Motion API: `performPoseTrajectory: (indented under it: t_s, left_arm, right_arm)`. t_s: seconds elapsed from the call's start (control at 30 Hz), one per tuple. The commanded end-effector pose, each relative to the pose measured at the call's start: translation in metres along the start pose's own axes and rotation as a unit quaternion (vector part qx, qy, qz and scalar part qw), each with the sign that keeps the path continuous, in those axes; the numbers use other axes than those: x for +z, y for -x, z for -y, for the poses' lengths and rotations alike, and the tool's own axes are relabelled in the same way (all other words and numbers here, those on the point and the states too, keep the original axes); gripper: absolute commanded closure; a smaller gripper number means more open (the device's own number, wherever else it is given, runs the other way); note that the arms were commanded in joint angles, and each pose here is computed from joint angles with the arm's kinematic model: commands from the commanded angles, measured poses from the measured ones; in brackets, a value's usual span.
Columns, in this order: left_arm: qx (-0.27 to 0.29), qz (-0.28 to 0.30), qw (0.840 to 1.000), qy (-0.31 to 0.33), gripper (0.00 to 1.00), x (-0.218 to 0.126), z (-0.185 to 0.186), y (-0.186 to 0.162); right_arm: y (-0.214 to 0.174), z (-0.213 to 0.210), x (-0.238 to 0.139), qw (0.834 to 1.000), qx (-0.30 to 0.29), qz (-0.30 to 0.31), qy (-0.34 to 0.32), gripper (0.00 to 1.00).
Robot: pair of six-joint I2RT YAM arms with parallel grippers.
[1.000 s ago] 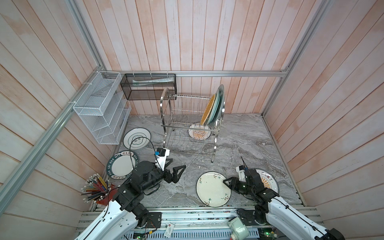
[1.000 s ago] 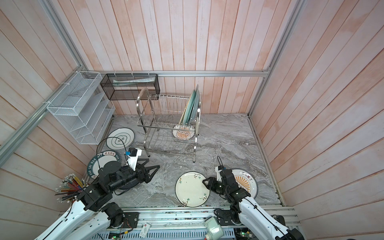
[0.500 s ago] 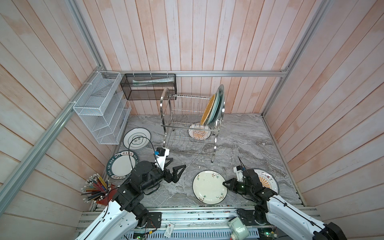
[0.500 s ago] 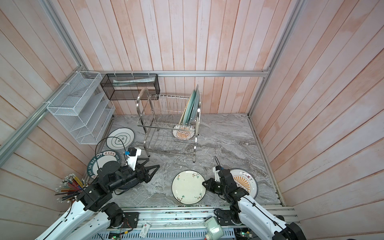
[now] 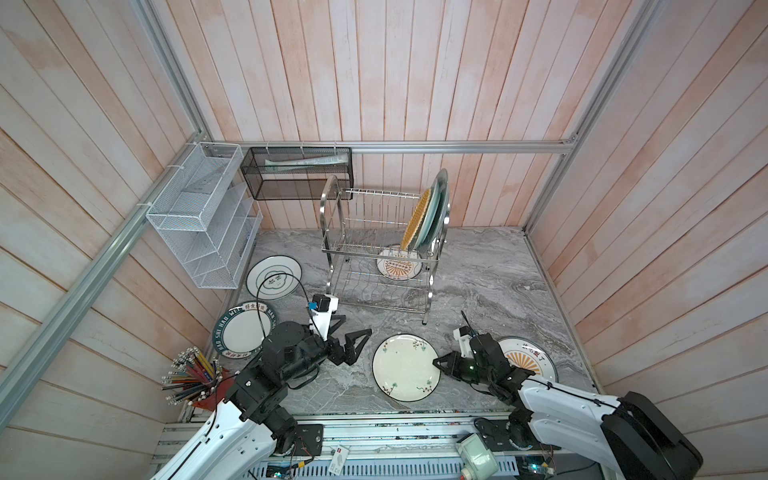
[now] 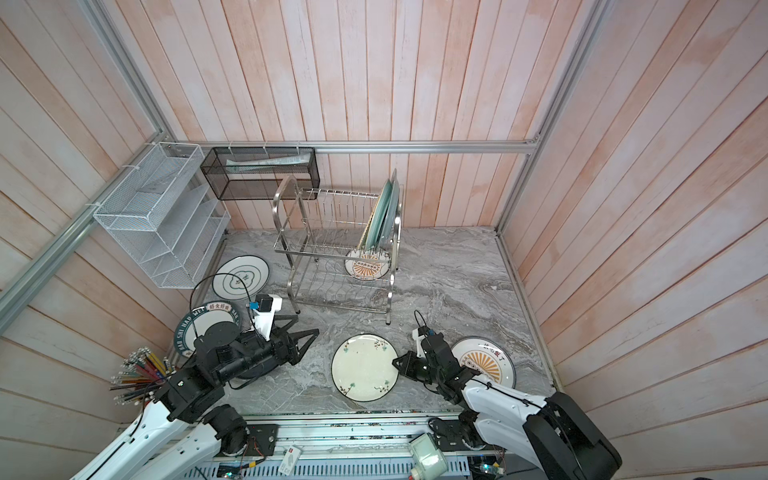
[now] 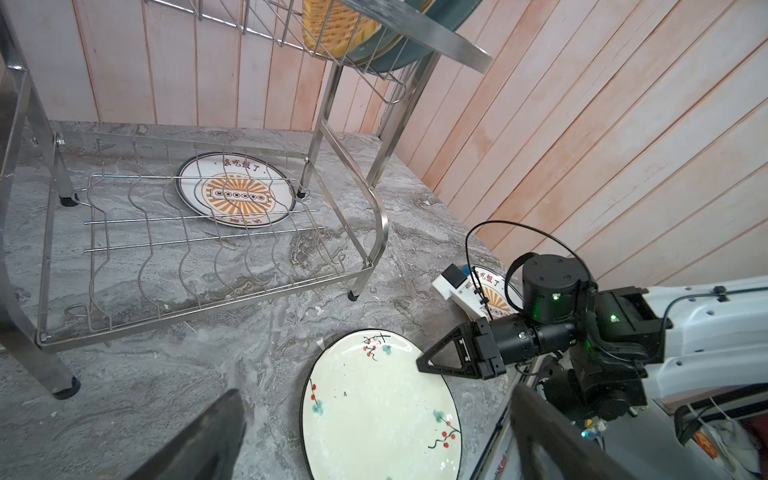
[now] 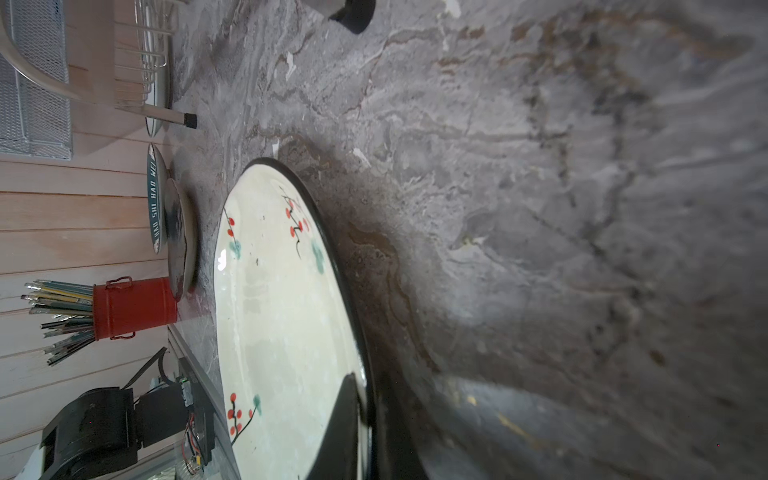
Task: Load the plates into the dish rack
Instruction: 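Drag the berry plate toward the robot with the right gripper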
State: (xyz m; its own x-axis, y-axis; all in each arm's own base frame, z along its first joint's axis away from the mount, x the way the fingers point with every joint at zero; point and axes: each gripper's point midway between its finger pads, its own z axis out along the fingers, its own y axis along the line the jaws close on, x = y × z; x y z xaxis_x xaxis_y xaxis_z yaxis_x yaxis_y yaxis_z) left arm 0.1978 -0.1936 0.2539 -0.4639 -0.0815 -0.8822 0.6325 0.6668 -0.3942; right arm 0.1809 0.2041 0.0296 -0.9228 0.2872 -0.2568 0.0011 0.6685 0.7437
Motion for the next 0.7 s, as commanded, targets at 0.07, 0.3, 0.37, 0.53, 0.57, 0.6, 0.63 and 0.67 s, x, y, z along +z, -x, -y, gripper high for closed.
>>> performPoseTrajectory:
  t_s: [0.07,0.3,0.37,0.53,0.57,0.6,0.63,0.67]
  left_arm:
    - [0.007,0.012,1.0,0.002,0.0,-0.003,0.0,0.005]
    - [0.006,0.013,1.0,0.002,0.0,-0.004,0.0,0.005]
    - [0.006,0.013,1.0,0.003,0.0,-0.004,-0.001,0.005]
    - [0.007,0.016,1.0,0.004,0.0,-0.005,-0.001,0.007]
    - [0.007,0.015,1.0,0.004,0.0,-0.005,-0.001,0.006]
    - [0.007,0.015,1.0,0.004,0.0,-0.005,-0.001,0.006]
    - [0.007,0.015,1.0,0.004,0.0,-0.005,-0.001,0.006]
    - [0.007,0.015,1.0,0.004,0.0,-0.005,-0.001,0.006]
  right_arm:
    - [0.01,-0.001,0.006,0.999,-0.005,0.025,-0.021,1.0]
    - [-0.004,0.013,0.013,0.998,-0.024,-0.015,-0.053,0.92]
    - [-0.007,0.015,0.014,0.998,-0.027,-0.021,-0.06,0.88]
    - [-0.01,0.019,0.019,0.996,-0.038,-0.033,-0.07,0.79]
    - [-0.011,0.019,0.02,0.996,-0.04,-0.035,-0.072,0.79]
    - [-0.011,0.02,0.021,0.996,-0.041,-0.036,-0.075,0.78]
    - [-0.012,0.02,0.022,0.995,-0.042,-0.038,-0.076,0.77]
    - [-0.013,0.022,0.023,0.995,-0.042,-0.04,-0.08,0.75]
